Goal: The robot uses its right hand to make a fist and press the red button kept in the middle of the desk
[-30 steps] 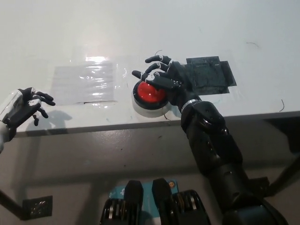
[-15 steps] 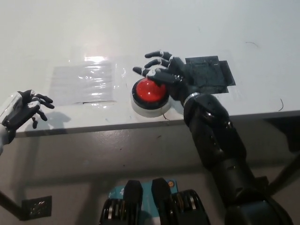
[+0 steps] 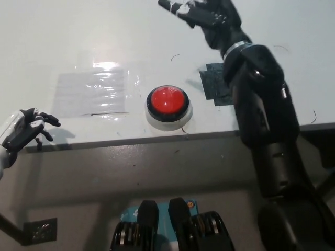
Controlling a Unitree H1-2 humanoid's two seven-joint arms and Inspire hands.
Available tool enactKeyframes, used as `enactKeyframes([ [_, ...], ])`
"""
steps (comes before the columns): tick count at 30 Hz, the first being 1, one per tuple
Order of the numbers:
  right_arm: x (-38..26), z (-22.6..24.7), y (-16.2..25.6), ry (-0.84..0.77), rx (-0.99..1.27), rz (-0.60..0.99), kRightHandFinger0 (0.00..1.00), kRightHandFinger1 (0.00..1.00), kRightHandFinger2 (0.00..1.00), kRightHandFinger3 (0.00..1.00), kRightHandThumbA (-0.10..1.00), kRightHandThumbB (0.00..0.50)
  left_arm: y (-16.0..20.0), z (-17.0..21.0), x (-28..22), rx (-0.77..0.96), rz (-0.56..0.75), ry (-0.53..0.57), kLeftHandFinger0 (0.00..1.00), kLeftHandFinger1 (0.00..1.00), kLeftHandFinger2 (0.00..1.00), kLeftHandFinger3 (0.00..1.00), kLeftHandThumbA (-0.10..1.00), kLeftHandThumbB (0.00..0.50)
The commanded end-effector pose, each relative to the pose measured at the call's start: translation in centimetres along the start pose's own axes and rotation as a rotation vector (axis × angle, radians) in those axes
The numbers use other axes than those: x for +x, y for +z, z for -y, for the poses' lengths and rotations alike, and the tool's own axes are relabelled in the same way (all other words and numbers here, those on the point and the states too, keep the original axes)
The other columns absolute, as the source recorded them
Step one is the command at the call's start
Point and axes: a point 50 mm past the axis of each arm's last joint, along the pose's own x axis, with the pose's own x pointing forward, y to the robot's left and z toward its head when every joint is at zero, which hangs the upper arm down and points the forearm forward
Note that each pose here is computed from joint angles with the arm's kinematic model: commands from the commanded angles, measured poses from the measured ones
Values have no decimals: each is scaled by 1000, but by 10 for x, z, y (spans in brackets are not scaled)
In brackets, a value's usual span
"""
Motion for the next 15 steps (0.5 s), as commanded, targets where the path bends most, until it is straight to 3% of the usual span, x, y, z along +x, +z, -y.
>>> enactKeyframes([
  [1, -4, 19, 39, -22, -48, 82, 1, 179, 381, 300, 1000, 348, 13, -13, -4, 30, 57, 17, 192, 321, 481, 607, 526, 0],
  [2, -11, 36, 47, -18, -58, 103, 75, 268, 437, 351, 1000, 326, 12, -12, -4, 14, 53, 16, 183, 319, 472, 604, 519, 0],
  [3, -15, 45, 51, -30, -94, 109, 101, 275, 414, 332, 1000, 329, 12, -12, -5, 26, 50, 17, 216, 347, 502, 614, 525, 0],
  [5, -22, 59, 57, -38, -136, 113, 54, 220, 288, 224, 1000, 330, 9, -13, -5, 27, 48, 19, 225, 350, 515, 627, 531, 0],
  [8, -39, 91, 64, -70, -189, 124, 227, 332, 318, 240, 1000, 323, 9, -14, -7, 13, 56, 25, 180, 308, 468, 600, 499, 0],
  [10, -66, 112, 71, -98, -211, 140, 312, 418, 397, 311, 1000, 282, 10, -16, -8, 21, 53, 31, 192, 321, 468, 602, 499, 0],
  [12, -78, 122, 72, -123, -208, 144, 333, 451, 421, 346, 1000, 269, 11, -17, -9, 23, 54, 36, 193, 323, 467, 604, 502, 0],
  [15, -108, 148, 70, -186, -231, 149, 289, 421, 402, 383, 1000, 258, 10, -20, -9, 27, 55, 41, 186, 317, 474, 614, 513, 0],
])
